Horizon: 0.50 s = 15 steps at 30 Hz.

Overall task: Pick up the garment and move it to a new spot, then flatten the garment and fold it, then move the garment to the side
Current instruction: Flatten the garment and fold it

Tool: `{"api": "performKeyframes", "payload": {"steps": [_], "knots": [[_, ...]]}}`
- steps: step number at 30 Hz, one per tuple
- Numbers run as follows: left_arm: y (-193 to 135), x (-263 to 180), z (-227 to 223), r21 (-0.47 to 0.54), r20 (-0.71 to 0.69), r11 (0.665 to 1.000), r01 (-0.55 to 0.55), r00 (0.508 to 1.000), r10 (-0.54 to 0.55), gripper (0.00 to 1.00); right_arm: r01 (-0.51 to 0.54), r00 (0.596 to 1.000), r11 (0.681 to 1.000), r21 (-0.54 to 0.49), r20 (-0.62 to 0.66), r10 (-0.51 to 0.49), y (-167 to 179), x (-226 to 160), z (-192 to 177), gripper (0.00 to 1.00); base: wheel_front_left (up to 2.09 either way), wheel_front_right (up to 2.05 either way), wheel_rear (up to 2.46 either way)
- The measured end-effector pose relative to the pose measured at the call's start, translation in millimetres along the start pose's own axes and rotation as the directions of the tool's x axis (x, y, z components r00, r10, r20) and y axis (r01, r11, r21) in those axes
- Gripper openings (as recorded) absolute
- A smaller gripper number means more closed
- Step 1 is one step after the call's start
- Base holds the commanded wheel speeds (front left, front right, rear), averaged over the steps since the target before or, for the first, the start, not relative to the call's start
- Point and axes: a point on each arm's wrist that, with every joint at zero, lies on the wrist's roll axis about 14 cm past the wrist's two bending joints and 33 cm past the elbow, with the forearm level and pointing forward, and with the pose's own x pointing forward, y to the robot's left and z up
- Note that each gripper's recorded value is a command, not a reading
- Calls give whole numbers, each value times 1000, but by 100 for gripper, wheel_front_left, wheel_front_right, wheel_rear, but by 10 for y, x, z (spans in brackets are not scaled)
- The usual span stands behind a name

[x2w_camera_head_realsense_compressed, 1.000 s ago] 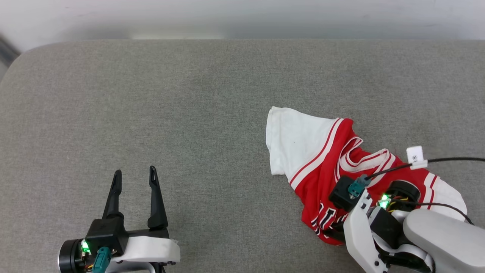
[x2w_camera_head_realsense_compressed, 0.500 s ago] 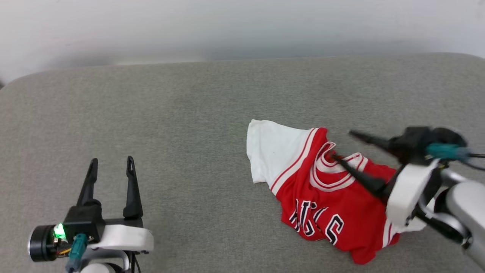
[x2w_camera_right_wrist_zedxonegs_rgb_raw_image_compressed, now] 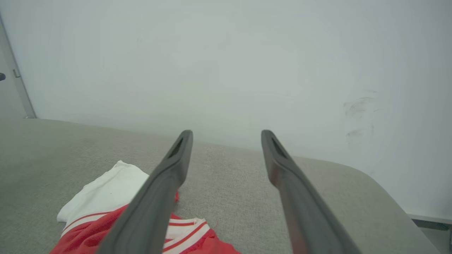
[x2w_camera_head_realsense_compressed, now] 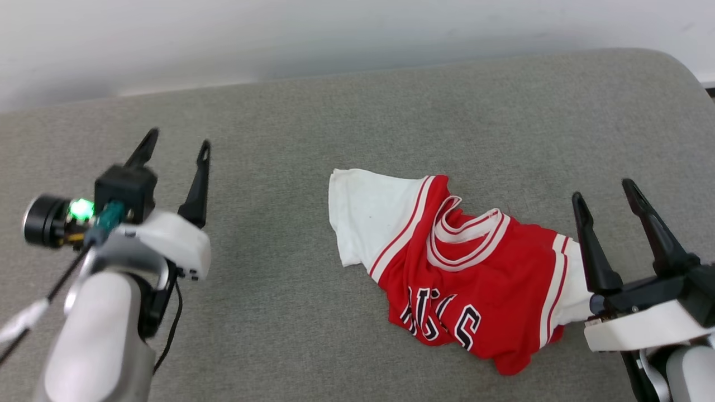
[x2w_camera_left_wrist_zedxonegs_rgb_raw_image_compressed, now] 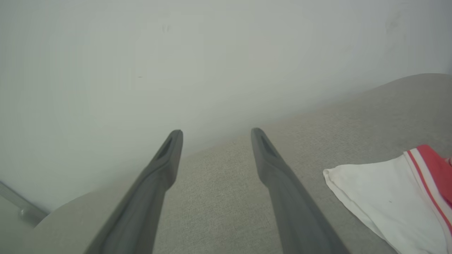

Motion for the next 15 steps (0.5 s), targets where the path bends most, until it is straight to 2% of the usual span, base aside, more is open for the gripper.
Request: {"api": "performKeyframes", "payload": {"steps": [4, 7, 10, 15], "knots": [[-169, 317, 62, 9, -76, 994, 108, 991, -107, 100, 85, 996, 996, 5, 2, -85, -83, -128, -9, 100, 0, 0, 0], [-353, 518, 38, 19, -177, 979, 203, 964, -196, 100, 121, 993, 993, 5, 6, -121, -121, -178, 1, 100, 0, 0, 0], [-689, 643, 33, 42, -273, 935, 352, 904, -329, 100, 138, 990, 990, -6, 5, -138, -136, -191, 0, 100, 0, 0, 0], [-1055, 739, -107, 6, -461, 850, 527, 756, -465, 100, 158, 987, 987, -8, -6, -158, -178, -169, -54, 100, 0, 0, 0]]}}
